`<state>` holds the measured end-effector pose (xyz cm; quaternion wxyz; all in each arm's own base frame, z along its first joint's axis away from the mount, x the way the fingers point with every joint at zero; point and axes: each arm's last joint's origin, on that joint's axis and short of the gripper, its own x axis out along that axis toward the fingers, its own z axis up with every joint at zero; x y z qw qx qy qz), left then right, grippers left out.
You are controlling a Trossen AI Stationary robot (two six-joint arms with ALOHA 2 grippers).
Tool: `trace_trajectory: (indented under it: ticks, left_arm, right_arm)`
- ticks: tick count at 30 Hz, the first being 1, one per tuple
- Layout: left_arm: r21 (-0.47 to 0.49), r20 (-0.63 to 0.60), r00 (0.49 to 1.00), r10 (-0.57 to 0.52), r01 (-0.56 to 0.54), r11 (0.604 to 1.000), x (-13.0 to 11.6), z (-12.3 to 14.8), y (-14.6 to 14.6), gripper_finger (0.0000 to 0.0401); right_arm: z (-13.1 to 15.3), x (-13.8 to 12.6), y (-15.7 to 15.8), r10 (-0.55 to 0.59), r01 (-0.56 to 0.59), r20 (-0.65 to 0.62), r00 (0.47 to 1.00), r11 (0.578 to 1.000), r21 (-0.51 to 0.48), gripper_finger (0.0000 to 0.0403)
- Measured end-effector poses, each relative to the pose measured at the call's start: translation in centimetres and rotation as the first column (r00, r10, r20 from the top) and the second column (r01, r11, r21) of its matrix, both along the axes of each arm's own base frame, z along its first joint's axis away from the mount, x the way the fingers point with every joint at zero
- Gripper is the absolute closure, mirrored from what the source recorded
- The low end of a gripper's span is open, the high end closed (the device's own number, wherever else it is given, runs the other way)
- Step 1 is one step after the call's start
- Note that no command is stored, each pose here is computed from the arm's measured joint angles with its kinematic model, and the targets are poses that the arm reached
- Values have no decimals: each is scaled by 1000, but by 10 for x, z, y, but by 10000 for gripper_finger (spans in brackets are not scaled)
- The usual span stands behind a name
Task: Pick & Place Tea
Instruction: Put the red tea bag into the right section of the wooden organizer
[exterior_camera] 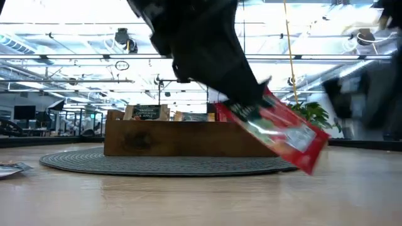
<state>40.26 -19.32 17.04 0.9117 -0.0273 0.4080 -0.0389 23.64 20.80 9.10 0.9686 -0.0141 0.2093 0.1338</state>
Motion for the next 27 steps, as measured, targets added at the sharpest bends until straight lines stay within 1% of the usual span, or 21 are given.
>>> trace_trajectory:
  ticks: [2,5,9,12,16,20,27]
  left_arm:
    - [33,-12,1000,-3,4,999,0,9,-5,396]
    - [69,-12,1000,-18,18,997,-1,22,-13,397]
    - [97,-5,999,-31,32,995,-2,34,-21,397]
    - [110,10,999,-46,44,993,-2,39,-25,397]
    - [127,25,999,-48,45,991,-1,42,-26,397]
    - [129,24,999,-46,42,991,-1,42,-25,396]
    - [131,28,999,-42,38,991,-1,42,-25,396]
  right_arm:
    - [21,-6,5,-4,2,56,998,999,35,332]
    - [42,-17,6,-34,31,98,995,999,38,294]
    - [68,-19,0,-74,64,150,986,995,70,259]
    - [72,-11,-13,-105,93,114,988,990,104,244]
    - [73,3,-28,-58,48,46,997,979,198,231]
    - [64,13,-42,-36,43,-35,999,974,223,225]
    - [66,22,-54,16,-3,-44,999,962,274,226]
